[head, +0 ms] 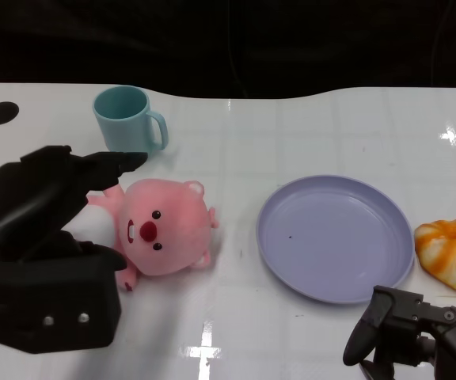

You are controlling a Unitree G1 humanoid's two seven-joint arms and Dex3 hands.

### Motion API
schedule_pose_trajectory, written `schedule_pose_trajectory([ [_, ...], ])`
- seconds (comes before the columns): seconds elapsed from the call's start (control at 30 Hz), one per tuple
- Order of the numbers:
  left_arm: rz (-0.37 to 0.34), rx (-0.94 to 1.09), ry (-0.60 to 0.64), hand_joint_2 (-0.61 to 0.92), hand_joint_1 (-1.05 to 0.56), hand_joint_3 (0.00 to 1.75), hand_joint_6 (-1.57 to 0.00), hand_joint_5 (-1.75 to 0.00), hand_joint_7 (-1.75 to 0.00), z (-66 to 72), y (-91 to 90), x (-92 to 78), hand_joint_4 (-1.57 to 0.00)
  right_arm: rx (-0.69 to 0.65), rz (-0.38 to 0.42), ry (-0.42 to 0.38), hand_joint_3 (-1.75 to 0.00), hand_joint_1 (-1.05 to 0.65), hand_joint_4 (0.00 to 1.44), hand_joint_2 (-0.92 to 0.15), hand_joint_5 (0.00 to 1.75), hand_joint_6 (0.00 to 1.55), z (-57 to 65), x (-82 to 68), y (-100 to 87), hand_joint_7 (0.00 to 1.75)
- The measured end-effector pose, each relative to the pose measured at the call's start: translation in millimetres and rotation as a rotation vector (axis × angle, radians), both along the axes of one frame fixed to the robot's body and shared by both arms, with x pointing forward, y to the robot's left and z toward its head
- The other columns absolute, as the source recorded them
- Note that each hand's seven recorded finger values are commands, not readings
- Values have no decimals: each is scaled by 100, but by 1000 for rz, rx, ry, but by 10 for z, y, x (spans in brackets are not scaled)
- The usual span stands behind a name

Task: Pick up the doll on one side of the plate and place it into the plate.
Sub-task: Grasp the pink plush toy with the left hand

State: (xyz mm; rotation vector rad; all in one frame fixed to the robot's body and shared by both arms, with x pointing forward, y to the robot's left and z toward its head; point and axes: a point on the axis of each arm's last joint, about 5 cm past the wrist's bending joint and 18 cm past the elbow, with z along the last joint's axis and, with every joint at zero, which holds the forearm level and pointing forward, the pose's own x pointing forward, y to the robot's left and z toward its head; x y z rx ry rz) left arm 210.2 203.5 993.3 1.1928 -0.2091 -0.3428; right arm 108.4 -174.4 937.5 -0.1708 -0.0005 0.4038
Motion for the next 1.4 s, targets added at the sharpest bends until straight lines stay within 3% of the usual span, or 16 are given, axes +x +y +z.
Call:
schedule_pose_trajectory([
  [0.23,51,160,-5,92,-75,4,-19,-47,0,23,-67,107,0,0,-1,2,-107,-21,64,-55,172,59,-2,-4,-1,141],
  [0.5,65,298,50,92,-77,3,-22,-47,-1,-64,-126,320,-2,2,-1,4,-105,-22,65,-56,172,59,-3,-9,-1,141],
  [1.4,87,429,348,92,-72,3,-23,-19,0,-650,-381,939,-13,5,-4,3,-107,-23,65,-55,173,59,29,-64,18,142],
])
